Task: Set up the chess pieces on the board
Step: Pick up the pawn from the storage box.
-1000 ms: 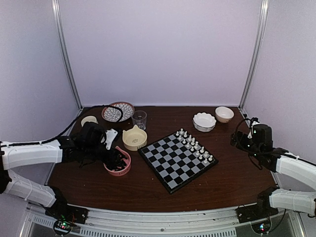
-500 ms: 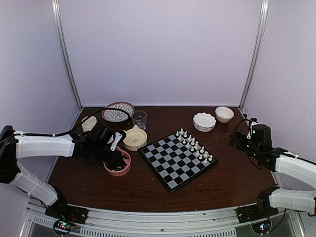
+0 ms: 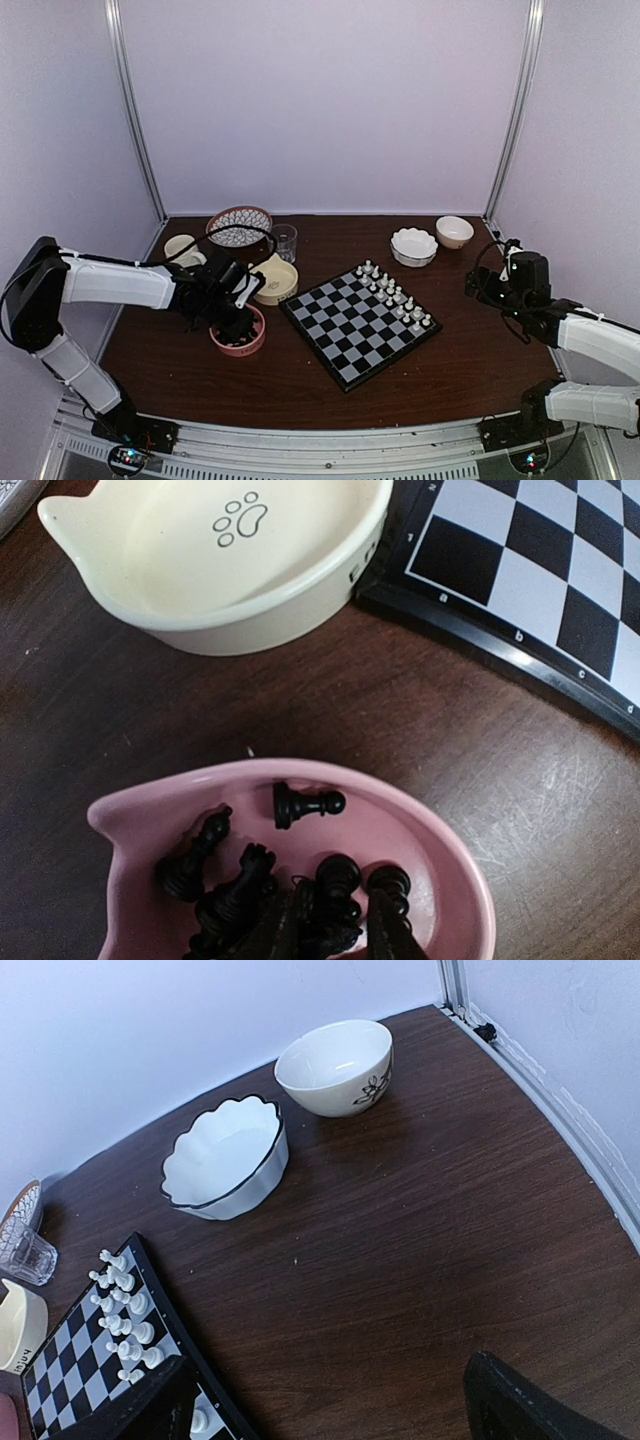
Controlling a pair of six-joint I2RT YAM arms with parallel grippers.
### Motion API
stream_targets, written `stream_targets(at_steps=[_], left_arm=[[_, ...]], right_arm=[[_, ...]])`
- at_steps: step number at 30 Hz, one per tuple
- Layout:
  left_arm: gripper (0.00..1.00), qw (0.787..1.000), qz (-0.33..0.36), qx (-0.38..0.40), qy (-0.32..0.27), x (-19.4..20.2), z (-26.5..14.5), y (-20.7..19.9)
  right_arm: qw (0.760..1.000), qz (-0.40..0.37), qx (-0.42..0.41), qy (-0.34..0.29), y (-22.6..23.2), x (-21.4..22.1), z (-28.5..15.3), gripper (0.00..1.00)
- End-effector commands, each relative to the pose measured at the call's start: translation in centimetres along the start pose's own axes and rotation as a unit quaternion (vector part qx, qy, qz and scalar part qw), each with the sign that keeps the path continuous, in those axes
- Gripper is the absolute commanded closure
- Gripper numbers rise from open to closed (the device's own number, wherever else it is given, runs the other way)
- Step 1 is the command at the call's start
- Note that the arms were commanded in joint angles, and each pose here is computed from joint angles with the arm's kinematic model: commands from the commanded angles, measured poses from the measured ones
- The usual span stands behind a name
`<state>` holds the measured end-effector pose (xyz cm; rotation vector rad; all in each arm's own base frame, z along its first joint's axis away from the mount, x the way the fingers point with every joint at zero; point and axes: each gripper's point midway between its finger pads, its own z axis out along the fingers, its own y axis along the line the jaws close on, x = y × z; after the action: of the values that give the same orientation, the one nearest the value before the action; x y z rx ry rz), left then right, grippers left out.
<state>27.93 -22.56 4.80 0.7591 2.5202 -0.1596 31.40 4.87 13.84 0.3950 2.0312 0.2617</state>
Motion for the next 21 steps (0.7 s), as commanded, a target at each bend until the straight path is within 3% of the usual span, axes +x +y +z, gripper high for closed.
stream_targets(at_steps=[1,14,21], left_arm=[[0.75,1.0,-0.005,-0.007,0.0,-0.8,0.3,0.1],[0.95,1.0,-0.005,-0.005,-0.004,-1.0,-0.2,0.0],[0.96,0.998,-0.012,-0.004,-0.058,-2.1,-3.3,0.4]], right_arm=[[1.0,0.003,-0.008,-0.017,0.6,-1.3,-0.3,0.04],[1.0,0.003,-0.01,-0.013,0.8,-1.2,-0.1,0.04],[1.0,0.003,-0.013,-0.012,0.9,-1.2,-0.1,0.04]])
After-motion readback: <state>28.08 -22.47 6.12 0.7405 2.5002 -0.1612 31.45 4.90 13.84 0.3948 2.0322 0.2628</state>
